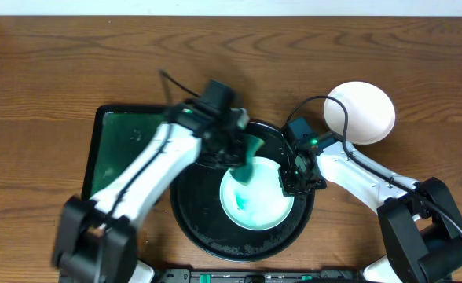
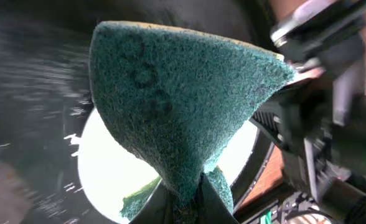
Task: Clean dirty plates on tray and stack at the side
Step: 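Carry the wet sponge with the left gripper onto the held pale plate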
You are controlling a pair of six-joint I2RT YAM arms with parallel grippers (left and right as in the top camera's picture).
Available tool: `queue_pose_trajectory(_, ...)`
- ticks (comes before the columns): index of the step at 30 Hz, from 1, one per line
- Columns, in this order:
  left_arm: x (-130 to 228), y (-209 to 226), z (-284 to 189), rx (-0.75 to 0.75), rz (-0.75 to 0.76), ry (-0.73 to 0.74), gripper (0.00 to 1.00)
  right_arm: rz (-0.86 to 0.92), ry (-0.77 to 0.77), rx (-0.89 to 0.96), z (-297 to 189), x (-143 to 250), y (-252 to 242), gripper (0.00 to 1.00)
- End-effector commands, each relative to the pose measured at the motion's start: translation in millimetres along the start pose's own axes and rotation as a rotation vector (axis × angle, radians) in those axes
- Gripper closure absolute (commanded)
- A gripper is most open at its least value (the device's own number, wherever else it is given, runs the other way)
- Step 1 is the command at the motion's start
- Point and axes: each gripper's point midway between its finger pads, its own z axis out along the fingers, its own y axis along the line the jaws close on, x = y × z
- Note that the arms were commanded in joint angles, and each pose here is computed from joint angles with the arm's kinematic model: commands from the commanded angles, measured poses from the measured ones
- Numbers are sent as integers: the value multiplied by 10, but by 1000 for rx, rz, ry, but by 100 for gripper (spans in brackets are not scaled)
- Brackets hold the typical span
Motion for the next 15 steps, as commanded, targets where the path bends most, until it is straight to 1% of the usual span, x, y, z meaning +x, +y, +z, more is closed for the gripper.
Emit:
queue_pose_trajectory(1, 181, -34, 348, -16, -56, 106, 93, -34, 64, -8, 119, 127, 37, 99)
queue_pose_trajectory(5, 314, -101, 690, -39, -41, 179, 93, -33, 65, -8, 119, 131, 35, 99)
queue_pose_trajectory(10, 436, -196, 974, -56, -35, 222, 93, -32, 71, -6, 118, 144, 31, 99)
queue_pose_trajectory(15, 649, -200, 1249, -98, -38, 295, 93, -32, 71, -6, 118, 145, 30, 99)
